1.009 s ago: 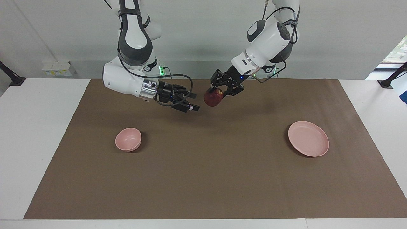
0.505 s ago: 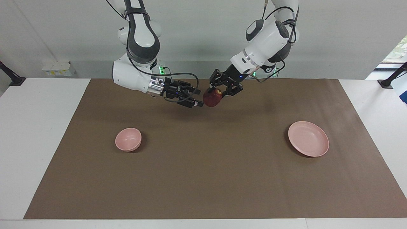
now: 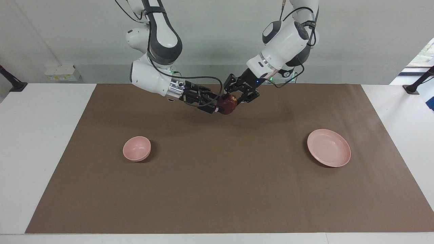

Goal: Move apple from plate to bowl
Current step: 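Carry the apple toward center while the right gripper reaches toward it, then close the right gripper on the apple and open the left gripper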

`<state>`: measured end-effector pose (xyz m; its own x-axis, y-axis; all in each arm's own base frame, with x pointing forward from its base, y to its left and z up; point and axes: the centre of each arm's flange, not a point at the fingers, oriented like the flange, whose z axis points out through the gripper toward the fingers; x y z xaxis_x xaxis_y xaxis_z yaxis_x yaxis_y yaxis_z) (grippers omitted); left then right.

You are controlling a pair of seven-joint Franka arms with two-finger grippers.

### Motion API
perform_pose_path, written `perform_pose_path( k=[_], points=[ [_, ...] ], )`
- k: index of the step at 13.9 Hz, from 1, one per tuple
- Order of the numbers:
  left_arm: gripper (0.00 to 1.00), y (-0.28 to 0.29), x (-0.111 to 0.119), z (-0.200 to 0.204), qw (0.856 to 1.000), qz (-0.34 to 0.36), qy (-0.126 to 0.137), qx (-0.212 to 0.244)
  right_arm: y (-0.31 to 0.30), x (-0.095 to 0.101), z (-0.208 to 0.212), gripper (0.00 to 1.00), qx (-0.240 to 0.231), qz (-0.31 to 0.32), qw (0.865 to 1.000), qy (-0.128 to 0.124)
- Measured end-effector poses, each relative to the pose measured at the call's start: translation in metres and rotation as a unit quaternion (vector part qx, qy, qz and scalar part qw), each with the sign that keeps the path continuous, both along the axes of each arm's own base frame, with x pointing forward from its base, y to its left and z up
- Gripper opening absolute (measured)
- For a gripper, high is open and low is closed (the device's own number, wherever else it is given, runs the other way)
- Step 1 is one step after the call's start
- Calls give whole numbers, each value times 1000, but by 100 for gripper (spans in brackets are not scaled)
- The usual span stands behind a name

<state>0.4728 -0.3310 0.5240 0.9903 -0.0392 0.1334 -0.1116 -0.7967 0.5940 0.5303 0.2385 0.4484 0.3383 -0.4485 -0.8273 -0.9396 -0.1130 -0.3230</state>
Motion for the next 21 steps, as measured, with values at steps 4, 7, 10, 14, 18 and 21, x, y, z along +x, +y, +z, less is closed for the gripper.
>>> perform_pose_path(
  k=[4,7,10,14,18,21],
  points=[
    [64,0,0,0,1000,0,0,0,6,-2,0,100,-4,-1,1000,-4],
    [64,0,0,0,1000,0,-1,0,14,-6,-3,100,-10,-3,1000,-7],
    [64,-1,0,0,1000,0,-1,0,13,-6,-4,100,-11,-3,1000,-7],
    [64,1,2,1,1000,3,-4,0,12,-6,-4,78,-9,-5,1000,-5],
    [64,1,2,1,1000,4,-5,-1,11,-5,-4,78,-8,-6,1000,-5],
    [64,-3,1,3,1000,3,-8,-4,4,-3,-3,78,1,-2,1000,-2]
  ],
)
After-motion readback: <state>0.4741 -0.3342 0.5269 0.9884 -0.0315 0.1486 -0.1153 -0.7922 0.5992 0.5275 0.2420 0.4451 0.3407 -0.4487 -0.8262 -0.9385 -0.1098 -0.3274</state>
